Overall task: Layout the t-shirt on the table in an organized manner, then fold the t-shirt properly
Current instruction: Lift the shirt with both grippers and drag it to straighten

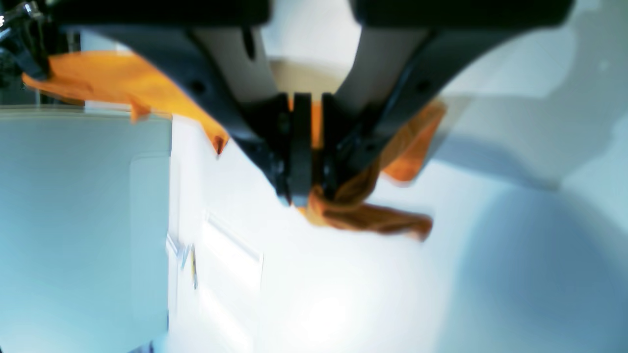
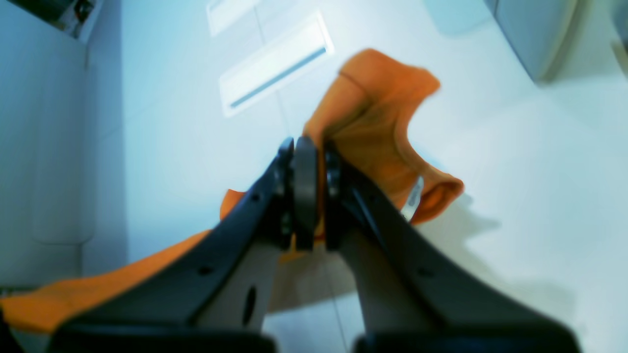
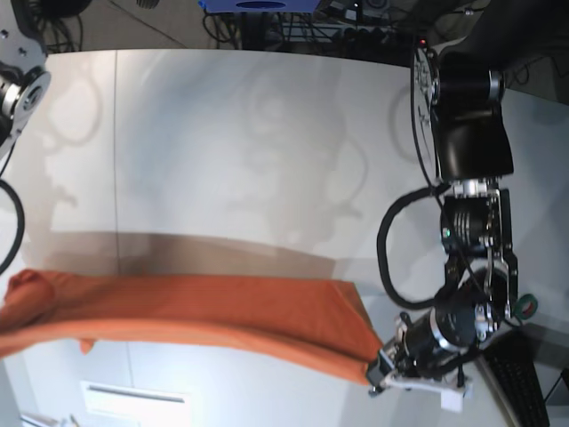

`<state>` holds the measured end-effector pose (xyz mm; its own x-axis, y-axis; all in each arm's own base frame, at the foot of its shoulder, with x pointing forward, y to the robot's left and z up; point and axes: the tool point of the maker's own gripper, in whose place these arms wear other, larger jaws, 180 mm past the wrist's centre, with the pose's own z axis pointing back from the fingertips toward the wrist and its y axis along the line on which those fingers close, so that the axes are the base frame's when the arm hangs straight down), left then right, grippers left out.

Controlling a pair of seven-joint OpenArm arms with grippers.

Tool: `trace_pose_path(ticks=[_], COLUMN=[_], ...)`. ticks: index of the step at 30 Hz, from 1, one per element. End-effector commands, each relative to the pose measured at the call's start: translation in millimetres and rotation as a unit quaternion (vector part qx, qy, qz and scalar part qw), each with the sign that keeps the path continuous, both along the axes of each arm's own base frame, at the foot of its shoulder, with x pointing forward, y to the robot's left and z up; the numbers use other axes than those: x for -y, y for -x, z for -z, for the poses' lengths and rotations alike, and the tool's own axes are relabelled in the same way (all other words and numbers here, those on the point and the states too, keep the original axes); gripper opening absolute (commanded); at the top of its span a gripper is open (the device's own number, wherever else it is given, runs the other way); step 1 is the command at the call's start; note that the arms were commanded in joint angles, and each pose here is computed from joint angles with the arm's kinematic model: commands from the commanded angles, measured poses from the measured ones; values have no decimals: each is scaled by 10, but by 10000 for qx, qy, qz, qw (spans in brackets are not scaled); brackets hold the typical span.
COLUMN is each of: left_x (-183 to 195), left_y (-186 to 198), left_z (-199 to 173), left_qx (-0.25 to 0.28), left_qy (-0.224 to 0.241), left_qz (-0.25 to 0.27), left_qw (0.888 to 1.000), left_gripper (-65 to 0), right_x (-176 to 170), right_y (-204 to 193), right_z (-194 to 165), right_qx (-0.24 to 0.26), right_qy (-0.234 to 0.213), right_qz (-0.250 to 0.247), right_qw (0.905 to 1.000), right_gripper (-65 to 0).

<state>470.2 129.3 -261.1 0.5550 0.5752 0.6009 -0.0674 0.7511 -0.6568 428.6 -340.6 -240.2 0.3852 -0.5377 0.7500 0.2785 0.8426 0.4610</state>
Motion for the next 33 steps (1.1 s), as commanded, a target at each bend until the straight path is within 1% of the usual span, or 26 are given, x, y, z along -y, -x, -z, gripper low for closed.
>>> trace_pose_path(ticks=[1,3,4,6,9,11,13,16,18,20,22,24,26,29,31,33], left_x=[57,88,138,170,134,128,131,106,104,104,111,112,77,-84,-220,-318], left_y=[-219,-418,-517,-682,-858,-882,-848,-647,-455,-212,66,355,674,1134,1393,1641], left_z=[-437,-630,-738,-949,-1305,-1410,-1370,-946,-611,-241,140,517,902,1367,1583,1765], left_qx=[541,629,674,798,1138,1257,1251,975,736,442,95,-295,-742,-1330,-1550,-1734], left_qy=[113,215,295,382,427,449,436,364,320,274,242,198,143,-5,-142,-293], left_qz=[50,50,72,57,-62,-83,-77,-102,-106,-108,-105,-105,-128,-235,-368,-464], left_qw=[9985,9978,9973,9961,9926,9910,9912,9945,9967,9986,9996,9993,9971,9908,9871,9833], left_gripper=[-650,-650,-650,-650,-650,-650,-650,-650,-650,-650,-650,-650,-650,-650,-650,-650], right_x=[148,201,258,322,370,427,424,343,296,157,161,94,42,38,-5,-14], right_y=[-153,-323,-388,-511,-611,-582,-536,-384,-256,-145,72,295,573,1010,1287,1555], right_z=[-411,-585,-695,-912,-1306,-1473,-1471,-1153,-808,-386,40,482,932,1484,1790,2021], right_qx=[494,632,773,1029,1390,1532,1526,1180,858,518,218,-56,-427,-931,-1208,-1435], right_qy=[152,96,142,326,657,795,877,1018,1072,936,776,550,434,358,255,228], right_qz=[118,134,195,246,242,284,267,127,57,-65,49,166,239,395,500,596], right_qw=[9986,9979,9967,9939,9878,9846,9840,9877,9905,9942,9967,9983,9979,9942,9911,9876], right_gripper=[-650,-650,-650,-650,-650,-650,-650,-650,-650,-650,-650,-650,-650,-650,-650,-650])
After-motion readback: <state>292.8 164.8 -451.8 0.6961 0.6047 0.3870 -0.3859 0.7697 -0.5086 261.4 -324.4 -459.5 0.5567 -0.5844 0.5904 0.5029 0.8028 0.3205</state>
